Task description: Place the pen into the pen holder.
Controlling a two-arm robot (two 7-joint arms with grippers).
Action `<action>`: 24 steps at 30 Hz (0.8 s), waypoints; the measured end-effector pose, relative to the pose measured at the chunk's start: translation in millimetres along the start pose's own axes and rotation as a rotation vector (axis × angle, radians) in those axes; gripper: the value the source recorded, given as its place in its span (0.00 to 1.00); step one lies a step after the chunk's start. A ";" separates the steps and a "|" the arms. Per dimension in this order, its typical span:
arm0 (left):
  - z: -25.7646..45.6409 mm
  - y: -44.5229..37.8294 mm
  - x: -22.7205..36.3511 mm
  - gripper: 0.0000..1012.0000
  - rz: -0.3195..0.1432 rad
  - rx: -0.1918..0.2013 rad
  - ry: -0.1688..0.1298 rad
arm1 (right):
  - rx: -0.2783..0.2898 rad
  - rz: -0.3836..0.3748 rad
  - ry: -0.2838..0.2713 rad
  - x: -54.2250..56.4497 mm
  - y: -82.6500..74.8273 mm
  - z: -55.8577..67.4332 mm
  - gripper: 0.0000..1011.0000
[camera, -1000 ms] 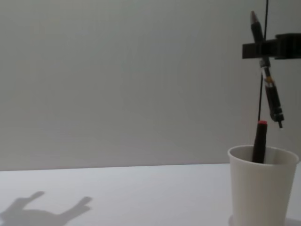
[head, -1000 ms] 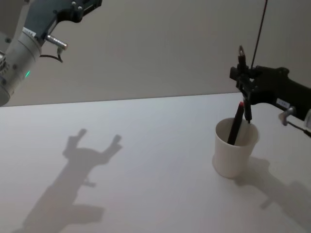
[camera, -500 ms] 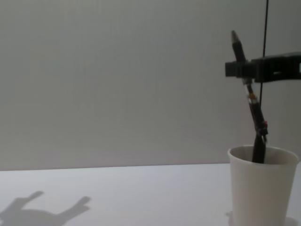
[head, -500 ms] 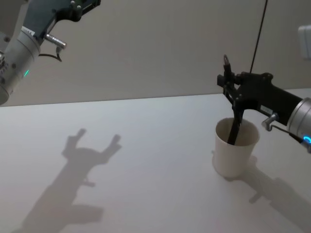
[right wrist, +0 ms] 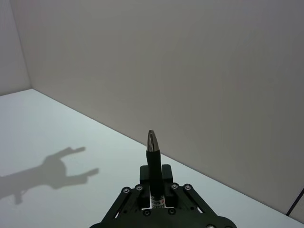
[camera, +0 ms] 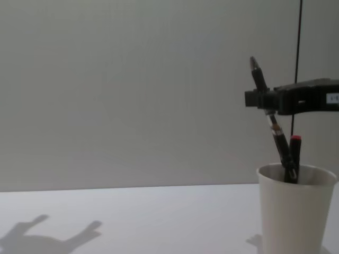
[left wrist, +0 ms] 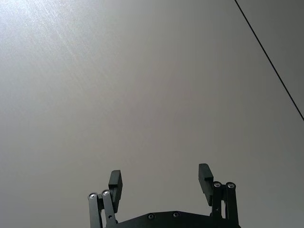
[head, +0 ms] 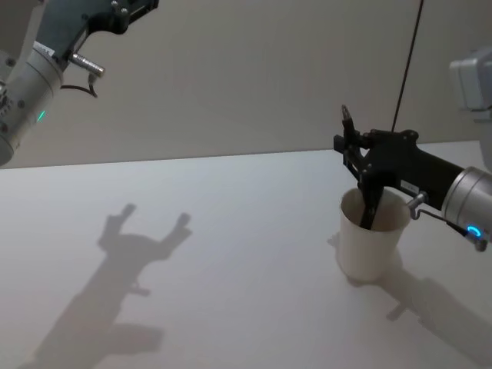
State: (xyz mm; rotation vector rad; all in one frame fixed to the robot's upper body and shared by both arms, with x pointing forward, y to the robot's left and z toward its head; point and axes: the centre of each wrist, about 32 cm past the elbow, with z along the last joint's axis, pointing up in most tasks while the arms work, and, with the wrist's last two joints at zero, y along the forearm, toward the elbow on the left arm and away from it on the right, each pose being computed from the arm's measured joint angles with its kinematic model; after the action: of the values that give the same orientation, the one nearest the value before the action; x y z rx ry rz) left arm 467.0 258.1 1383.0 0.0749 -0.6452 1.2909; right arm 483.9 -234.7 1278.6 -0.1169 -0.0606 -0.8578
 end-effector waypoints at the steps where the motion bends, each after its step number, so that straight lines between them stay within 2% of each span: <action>1: 0.0 0.0 0.0 0.99 0.000 0.000 0.000 | -0.002 0.001 -0.001 0.0 0.4 -0.7 0.14; 4: 0.0 0.0 0.0 0.99 0.000 0.000 0.000 | -0.005 0.004 -0.001 -0.2 1.2 -2.1 0.20; 5: 0.0 0.0 0.0 0.99 0.000 0.000 0.000 | -0.007 0.004 -0.001 -0.2 1.5 -2.6 0.26; 7: 0.0 0.0 0.0 0.99 0.000 0.000 0.000 | -0.008 0.005 -0.001 -0.2 1.8 -3.1 0.30; 8: 0.0 0.0 0.0 0.99 0.000 0.000 0.000 | -0.009 0.006 -0.001 -0.2 1.9 -3.3 0.35; 20: 0.0 0.0 0.0 0.99 0.000 0.000 0.000 | -0.014 0.010 -0.001 -0.5 3.2 -5.4 0.71; 24: 0.0 0.0 0.0 0.99 0.000 0.000 0.000 | -0.009 0.011 -0.009 -0.3 2.8 -2.6 0.84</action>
State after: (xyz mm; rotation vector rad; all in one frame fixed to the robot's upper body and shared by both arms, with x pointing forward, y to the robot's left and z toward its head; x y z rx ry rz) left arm 467.0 258.0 1382.9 0.0748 -0.6450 1.2907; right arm 485.9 -233.0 1275.8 -0.1291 -0.0648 -0.8468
